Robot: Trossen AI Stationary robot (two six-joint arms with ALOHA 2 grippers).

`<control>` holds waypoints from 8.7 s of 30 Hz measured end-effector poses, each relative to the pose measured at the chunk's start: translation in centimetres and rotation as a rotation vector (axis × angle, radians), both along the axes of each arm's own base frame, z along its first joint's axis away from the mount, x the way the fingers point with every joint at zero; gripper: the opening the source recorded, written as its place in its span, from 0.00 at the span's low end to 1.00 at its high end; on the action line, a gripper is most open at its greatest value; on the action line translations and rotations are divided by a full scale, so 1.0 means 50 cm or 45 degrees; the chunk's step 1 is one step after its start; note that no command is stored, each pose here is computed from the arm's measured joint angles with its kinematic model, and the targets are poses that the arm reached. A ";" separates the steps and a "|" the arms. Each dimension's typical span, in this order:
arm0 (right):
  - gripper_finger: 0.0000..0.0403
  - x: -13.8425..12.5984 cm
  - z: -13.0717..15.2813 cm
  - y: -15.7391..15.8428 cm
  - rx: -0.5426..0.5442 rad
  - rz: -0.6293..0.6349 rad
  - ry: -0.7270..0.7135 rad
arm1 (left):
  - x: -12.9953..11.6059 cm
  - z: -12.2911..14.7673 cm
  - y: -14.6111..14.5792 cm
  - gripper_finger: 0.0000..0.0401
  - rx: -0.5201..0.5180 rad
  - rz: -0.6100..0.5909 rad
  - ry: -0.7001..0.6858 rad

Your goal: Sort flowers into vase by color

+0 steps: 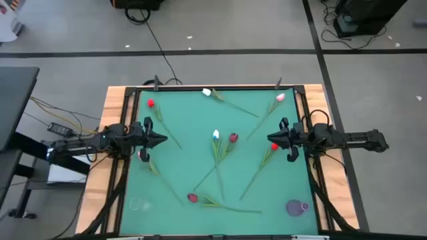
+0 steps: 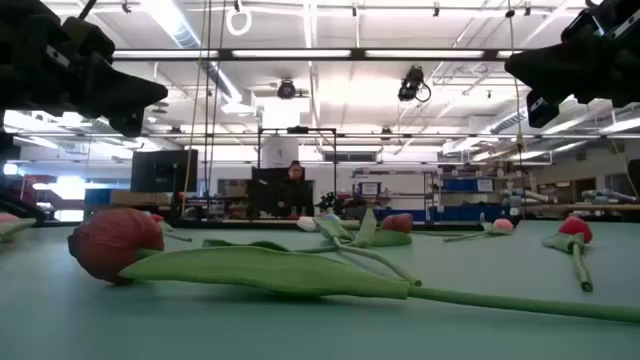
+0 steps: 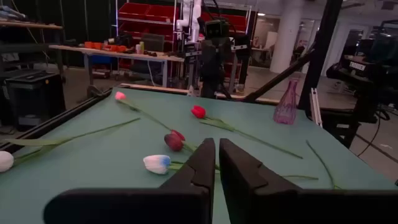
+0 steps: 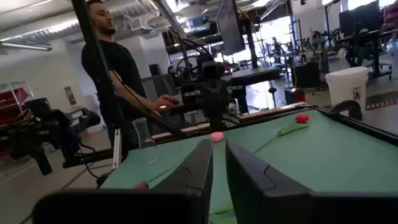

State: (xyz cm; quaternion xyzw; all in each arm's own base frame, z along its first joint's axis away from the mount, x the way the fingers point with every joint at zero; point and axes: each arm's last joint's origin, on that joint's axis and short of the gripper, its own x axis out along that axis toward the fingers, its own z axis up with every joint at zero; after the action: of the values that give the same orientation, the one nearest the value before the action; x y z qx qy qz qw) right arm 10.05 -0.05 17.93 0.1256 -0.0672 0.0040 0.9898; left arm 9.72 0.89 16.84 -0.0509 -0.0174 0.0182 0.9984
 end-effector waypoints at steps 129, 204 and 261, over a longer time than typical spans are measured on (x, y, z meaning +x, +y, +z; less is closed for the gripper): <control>0.12 0.208 0.120 -0.061 1.339 -0.951 0.568 | 0.049 0.131 0.047 0.37 -0.865 0.635 0.312; 0.03 0.206 -0.087 -0.357 1.682 -1.874 1.320 | 0.027 0.092 0.046 0.37 -0.934 0.820 0.543; 0.01 0.429 0.242 -0.107 -0.127 -0.214 0.118 | 0.385 0.342 0.110 0.46 -0.206 0.196 -0.008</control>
State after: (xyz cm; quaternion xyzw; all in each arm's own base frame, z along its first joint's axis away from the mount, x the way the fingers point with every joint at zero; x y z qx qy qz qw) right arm 31.48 -5.41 30.01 0.0700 -0.0314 -0.0817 0.9937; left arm 28.95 6.42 33.95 -0.1301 -0.0230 0.0959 0.9866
